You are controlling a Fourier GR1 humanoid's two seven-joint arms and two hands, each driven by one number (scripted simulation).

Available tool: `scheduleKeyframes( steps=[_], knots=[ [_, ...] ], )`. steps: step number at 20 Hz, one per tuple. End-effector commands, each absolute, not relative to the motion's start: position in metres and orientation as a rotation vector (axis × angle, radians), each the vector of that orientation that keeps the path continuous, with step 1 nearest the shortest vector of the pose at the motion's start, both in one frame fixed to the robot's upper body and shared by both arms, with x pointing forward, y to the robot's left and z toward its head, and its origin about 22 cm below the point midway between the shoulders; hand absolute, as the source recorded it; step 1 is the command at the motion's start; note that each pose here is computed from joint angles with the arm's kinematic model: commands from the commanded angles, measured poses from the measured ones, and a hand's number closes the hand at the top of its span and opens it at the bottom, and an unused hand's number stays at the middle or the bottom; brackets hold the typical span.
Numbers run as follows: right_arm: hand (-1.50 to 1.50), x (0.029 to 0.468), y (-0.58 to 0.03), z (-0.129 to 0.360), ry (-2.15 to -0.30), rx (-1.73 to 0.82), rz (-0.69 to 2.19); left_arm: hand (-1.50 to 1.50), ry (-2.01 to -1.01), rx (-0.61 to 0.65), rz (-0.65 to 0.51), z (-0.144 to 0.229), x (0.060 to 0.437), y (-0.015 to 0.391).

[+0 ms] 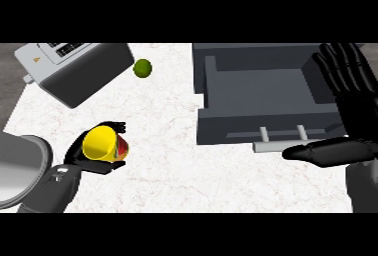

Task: Pick up the cup, place it into the drawer and close the drawer

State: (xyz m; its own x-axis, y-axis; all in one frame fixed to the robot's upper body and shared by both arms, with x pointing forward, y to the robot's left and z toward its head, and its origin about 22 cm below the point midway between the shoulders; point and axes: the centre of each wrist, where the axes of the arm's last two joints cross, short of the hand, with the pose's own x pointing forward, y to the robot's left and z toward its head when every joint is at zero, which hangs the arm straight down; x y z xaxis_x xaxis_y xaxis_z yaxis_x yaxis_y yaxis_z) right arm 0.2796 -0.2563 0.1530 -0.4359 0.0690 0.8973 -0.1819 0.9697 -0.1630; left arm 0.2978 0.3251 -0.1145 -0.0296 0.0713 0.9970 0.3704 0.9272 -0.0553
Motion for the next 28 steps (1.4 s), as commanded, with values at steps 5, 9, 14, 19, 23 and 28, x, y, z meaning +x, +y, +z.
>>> scheduleKeyframes(
  steps=[5,9,14,19,23,28],
  knots=[
    [-1.5,0.288,-0.265,0.154,-1.991,0.051,0.293,1.5,-1.929,-0.255,-0.28,-0.115,0.3,0.309],
    [-1.5,0.277,-0.255,0.15,-2.001,0.066,0.303,1.5,-2.005,-0.094,-0.059,-0.118,0.304,0.295],
    [-1.5,0.274,-0.278,0.15,-1.998,0.046,0.262,1.5,-2.015,0.164,0.242,-0.134,0.289,0.278],
    [-1.5,0.272,-0.261,0.146,-1.986,0.042,0.26,1.5,-2.112,-0.092,0.186,-0.109,0.316,0.279],
    [-1.5,0.264,-0.269,0.156,-1.974,0.024,0.268,1.5,-2.134,-0.193,0.061,-0.063,0.359,0.251],
    [-1.5,0.269,-0.282,0.149,-1.974,0.0,0.264,1.5,-2.185,-0.245,0.006,-0.003,0.395,0.184]
  ],
)
